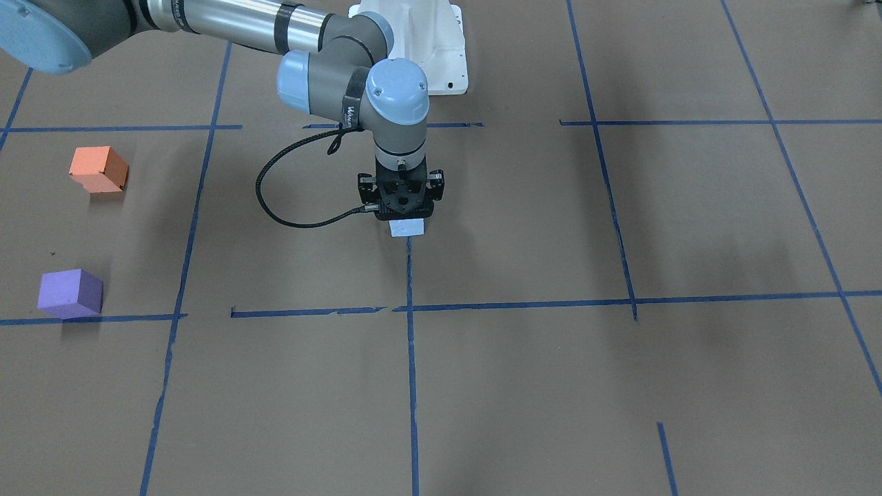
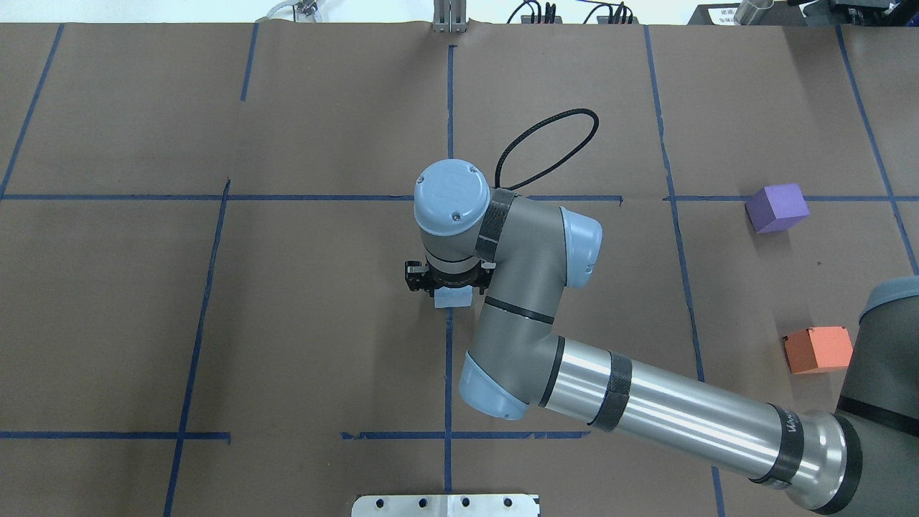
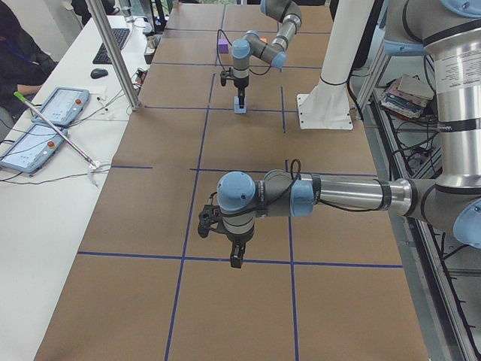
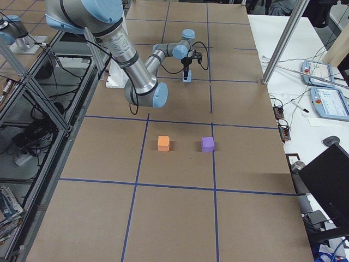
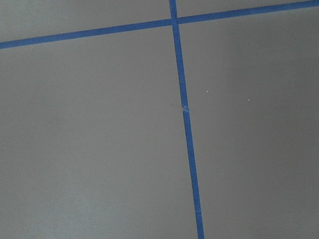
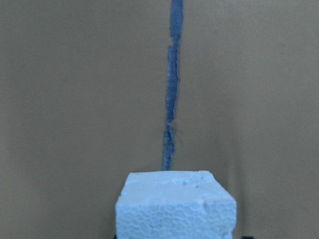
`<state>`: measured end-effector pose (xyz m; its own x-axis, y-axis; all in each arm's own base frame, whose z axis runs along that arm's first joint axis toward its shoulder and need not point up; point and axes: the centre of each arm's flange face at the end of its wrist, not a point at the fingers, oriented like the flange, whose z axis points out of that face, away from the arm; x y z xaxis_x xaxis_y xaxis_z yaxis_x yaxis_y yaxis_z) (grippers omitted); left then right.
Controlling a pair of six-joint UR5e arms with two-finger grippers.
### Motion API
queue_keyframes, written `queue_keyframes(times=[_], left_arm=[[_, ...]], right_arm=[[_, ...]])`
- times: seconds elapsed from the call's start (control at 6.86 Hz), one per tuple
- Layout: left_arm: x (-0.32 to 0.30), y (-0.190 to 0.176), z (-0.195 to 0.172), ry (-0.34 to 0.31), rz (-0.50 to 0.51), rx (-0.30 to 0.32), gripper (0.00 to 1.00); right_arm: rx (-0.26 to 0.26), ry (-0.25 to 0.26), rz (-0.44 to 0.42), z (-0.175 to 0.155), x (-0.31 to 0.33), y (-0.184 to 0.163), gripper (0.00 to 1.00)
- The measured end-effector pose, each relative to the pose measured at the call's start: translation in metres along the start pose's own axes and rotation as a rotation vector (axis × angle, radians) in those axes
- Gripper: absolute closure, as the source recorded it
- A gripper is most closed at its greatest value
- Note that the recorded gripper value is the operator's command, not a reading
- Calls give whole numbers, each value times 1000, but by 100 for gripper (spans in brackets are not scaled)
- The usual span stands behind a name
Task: Place blue block between orange and purple blocks
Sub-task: 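Grasp the light blue cube with the right gripper and carry it toward the purple cube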
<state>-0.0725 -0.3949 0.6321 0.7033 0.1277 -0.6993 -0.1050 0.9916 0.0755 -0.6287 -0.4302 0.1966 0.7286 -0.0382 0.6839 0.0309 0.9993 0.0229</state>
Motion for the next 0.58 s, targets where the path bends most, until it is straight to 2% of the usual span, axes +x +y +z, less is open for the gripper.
queue_keyframes(times=[0.15,0.44,0.58], left_arm=[[0,0,0,0,0,0,0],[0,0,0,0,0,0,0],[0,0,0,0,0,0,0]], right_arm=[[0,0,-4,1,0,0,42],[12,-15,2,-14,5,-13,43],[21,-29,13,-29,17,-31,42]])
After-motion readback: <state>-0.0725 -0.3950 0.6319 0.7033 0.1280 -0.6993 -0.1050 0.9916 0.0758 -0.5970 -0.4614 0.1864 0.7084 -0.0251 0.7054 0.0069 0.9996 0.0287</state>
